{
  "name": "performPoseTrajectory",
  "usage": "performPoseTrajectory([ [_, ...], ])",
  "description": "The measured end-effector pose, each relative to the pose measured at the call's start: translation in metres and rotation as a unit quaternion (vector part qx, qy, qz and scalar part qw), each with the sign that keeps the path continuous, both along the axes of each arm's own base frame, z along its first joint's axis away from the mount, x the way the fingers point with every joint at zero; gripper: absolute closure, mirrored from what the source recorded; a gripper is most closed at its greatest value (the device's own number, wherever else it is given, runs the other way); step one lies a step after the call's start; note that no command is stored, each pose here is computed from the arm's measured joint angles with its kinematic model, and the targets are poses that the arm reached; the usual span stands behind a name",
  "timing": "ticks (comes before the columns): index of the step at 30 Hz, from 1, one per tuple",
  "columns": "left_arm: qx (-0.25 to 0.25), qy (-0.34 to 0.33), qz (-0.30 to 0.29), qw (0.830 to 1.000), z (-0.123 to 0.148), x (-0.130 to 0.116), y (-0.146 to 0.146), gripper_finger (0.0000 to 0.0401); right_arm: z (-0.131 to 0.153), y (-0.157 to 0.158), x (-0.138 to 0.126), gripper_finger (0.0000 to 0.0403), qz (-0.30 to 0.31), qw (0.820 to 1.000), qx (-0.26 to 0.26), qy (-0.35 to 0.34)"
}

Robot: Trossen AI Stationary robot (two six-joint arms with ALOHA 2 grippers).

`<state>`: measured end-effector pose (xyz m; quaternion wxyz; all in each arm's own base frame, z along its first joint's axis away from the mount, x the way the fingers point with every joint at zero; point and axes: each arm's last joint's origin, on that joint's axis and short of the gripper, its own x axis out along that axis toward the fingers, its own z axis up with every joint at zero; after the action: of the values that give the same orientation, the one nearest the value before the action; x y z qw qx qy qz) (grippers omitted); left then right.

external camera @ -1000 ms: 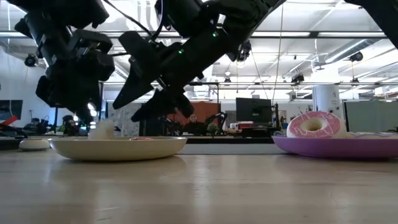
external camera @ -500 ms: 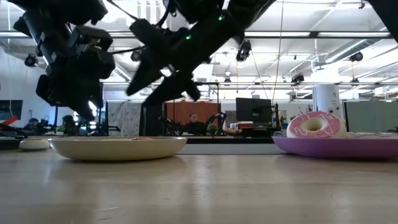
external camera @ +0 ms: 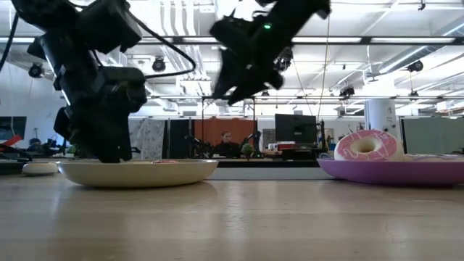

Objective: Pick & Place donuts
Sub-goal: Put the small white donut on the white plate

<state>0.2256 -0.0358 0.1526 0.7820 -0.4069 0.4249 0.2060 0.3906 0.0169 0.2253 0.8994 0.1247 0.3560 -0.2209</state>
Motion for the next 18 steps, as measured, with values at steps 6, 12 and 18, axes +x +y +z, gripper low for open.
performPoseTrajectory([
  [6, 0.008, -0.011, -0.02, 1.0, 0.007, 0.015, -0.003, 0.0261, -0.003, -0.003, -0.029, 0.0184, -0.045, 0.999, 0.017, -0.012],
  [12, 0.015, 0.014, -0.026, 0.999, 0.0, 0.027, -0.005, 0.0261, -0.008, -0.002, -0.046, 0.0184, -0.062, 0.997, 0.035, -0.023],
  [18, 0.019, 0.038, -0.029, 0.999, -0.004, 0.033, -0.007, 0.0261, -0.007, 0.004, -0.05, 0.0184, -0.056, 0.997, 0.041, -0.041],
])
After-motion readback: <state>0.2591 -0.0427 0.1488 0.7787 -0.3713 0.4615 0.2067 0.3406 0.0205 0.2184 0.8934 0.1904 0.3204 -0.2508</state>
